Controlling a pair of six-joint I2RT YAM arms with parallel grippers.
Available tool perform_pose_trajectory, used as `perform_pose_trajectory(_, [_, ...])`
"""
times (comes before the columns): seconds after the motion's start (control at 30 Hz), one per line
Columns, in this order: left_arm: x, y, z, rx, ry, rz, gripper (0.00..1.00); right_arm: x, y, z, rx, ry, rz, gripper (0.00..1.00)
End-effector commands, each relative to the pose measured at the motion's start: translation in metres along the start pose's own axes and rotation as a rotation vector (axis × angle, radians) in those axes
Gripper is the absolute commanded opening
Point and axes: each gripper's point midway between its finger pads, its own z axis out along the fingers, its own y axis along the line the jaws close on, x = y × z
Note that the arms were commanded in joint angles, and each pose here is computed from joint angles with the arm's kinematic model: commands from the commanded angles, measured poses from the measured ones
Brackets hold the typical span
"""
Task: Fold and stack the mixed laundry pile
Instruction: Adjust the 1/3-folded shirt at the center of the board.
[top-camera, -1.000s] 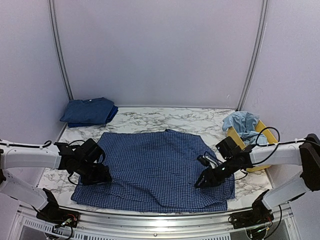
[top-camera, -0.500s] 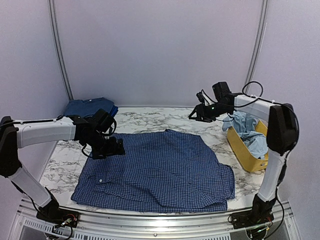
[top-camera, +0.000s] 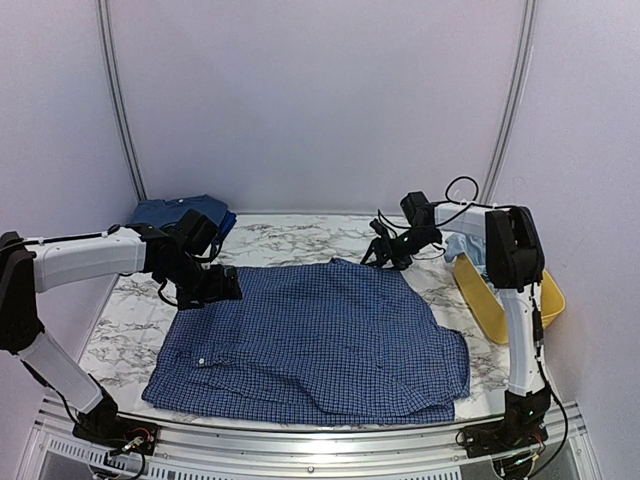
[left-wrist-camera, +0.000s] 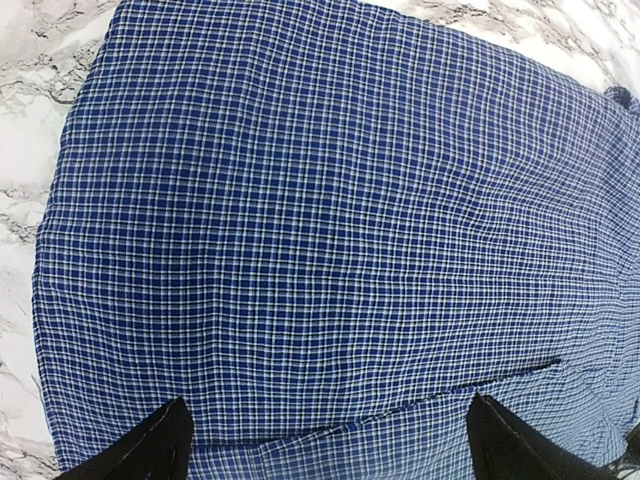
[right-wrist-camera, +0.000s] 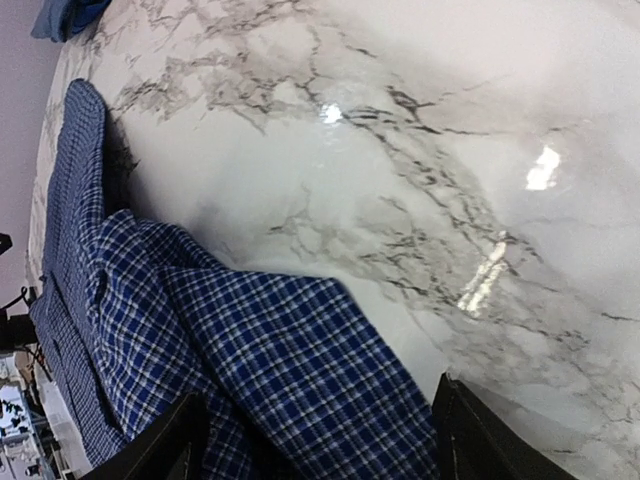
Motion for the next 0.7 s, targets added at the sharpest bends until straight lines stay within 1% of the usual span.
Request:
perform_pose_trajectory(0.0, [0.004,0.007,0.0,-0.018,0.021,0.014,0.99,0.013,0.036,0.006,-0.151,0.049,-0.04,0.72])
perform_pose_trajectory(0.07, [0.003,0.007,0.0,-0.015,0.022,0.018,0.99,0.018,0.048,0.008,-0.206,0.062,-0.043,0.69])
perform_pose_trajectory(0.17, [0.003,0.007,0.001,-0.012,0.024,0.02,0.99,0.021,0.066,0.008,-0.269,0.068,-0.06,0.6])
perform_pose_trajectory(0.2, [0.003,0.007,0.0,-0.011,0.026,0.021,0.99,0.019,0.074,0.005,-0.294,0.059,-0.071,0.57])
perform_pose_trajectory(0.23, [0.003,0.007,0.001,-0.012,0.026,0.023,0.99,0.018,0.081,0.002,-0.314,0.052,-0.08,0.51])
perform_pose_trajectory(0.27, [0.003,0.007,0.0,-0.012,0.024,0.023,0.99,0.016,0.087,-0.001,-0.326,0.047,-0.087,0.42])
perform_pose_trajectory(0.37, [0.004,0.008,0.0,-0.014,0.024,0.026,0.99,0.006,0.102,-0.017,-0.332,0.012,-0.125,0.05])
perform_pose_trajectory(0.4, [0.004,0.009,0.001,-0.016,0.024,0.027,0.99,0.003,0.105,-0.022,-0.321,0.002,-0.136,0.0])
perform_pose_trajectory(0.57, [0.007,0.013,0.002,-0.026,0.021,0.021,0.99,-0.01,0.117,-0.056,-0.208,-0.076,-0.213,0.0])
perform_pose_trajectory(0.67, [0.009,0.016,0.002,-0.033,0.02,0.017,0.99,-0.019,0.118,-0.074,-0.1,-0.131,-0.256,0.0])
